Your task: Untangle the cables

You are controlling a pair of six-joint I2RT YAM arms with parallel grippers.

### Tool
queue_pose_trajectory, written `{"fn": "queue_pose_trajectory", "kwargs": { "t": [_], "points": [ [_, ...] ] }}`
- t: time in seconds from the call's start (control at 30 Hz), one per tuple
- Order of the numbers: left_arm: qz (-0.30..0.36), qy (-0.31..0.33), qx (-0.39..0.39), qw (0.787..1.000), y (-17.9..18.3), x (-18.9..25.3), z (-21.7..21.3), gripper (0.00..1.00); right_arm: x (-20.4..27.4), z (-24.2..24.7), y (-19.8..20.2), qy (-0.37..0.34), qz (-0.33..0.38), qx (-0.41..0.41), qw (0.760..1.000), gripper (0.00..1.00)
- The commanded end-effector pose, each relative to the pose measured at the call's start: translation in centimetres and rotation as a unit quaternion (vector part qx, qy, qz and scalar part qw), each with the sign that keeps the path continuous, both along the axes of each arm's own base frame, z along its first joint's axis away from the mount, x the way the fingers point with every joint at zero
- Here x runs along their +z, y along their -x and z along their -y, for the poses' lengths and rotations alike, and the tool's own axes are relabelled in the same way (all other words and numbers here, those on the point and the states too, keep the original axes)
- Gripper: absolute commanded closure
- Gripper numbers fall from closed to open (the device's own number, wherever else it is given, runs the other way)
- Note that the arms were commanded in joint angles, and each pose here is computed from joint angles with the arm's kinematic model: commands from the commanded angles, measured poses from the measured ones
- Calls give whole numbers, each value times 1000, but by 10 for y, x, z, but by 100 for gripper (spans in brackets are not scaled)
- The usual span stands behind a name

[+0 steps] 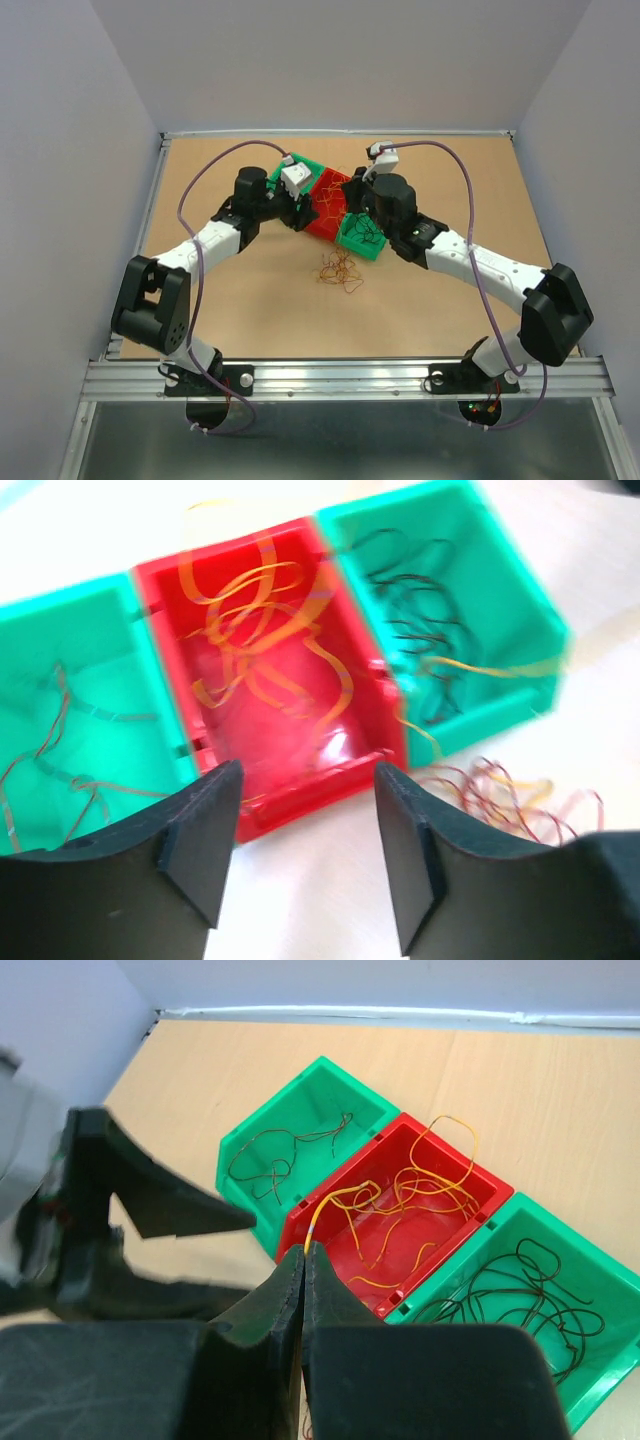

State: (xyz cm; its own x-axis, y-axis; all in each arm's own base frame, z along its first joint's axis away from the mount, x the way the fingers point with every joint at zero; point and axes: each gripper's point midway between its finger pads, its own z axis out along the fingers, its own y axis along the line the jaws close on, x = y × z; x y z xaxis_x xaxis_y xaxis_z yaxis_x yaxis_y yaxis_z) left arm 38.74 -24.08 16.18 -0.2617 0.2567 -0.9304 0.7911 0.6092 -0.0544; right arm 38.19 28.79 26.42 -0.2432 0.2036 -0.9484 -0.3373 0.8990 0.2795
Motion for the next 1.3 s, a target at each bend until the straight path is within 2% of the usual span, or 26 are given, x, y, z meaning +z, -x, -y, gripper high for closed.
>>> {"fn": "queue_pose_trajectory", "kwargs": {
  "t": [0.0, 0.13, 0.33, 0.6, 0.67, 0.8, 0.9, 0.97, 1.03, 1.1, 1.13, 1.17, 1.23, 1.27],
  "points": [
    [117, 18, -133, 984, 39, 31, 23, 32, 68, -6, -5, -77, 61, 4, 995, 99],
    [124, -6, -171, 977, 63, 14, 47, 30, 82, 1, 3, -91, 73, 4, 993, 99],
    [96, -68, -136, 984, 66, -27, 60, 25, 90, 8, 9, -97, 81, 2, 992, 99],
    [-27, -101, -40, 994, 41, -66, 56, 25, 94, 19, 10, -109, 88, -21, 990, 99],
    [-54, -107, -27, 992, 42, -76, 55, 22, 95, 20, 10, -113, 91, -22, 989, 99],
    [-103, -114, -27, 988, 51, -93, 54, 21, 96, 19, 12, -118, 94, -18, 988, 100],
    [-126, -118, -42, 984, 66, -100, 51, 23, 95, 17, 11, -119, 93, -15, 989, 100],
    [-128, -118, -47, 984, 72, -98, 48, 27, 93, 16, 11, -117, 91, -15, 989, 99],
    [-137, -111, -71, 982, 81, -99, 52, 39, 93, 15, 10, -118, 91, -14, 989, 99],
    [-150, -114, -93, 978, 87, -104, 54, 55, 93, 15, 9, -120, 91, -15, 989, 100],
    [-161, -112, -110, 974, 93, -106, 57, 78, 94, 15, 9, -121, 92, -15, 988, 100],
    [-182, -122, -119, 968, 100, -116, 55, 86, 93, 15, 8, -120, 92, -18, 988, 99],
    [-182, -123, -133, 967, 102, -115, 56, 100, 95, 16, 7, -120, 94, -21, 988, 100],
    [-177, -120, -133, 968, 103, -110, 55, 100, 97, 18, 5, -120, 97, -28, 988, 99]
  ]
}}
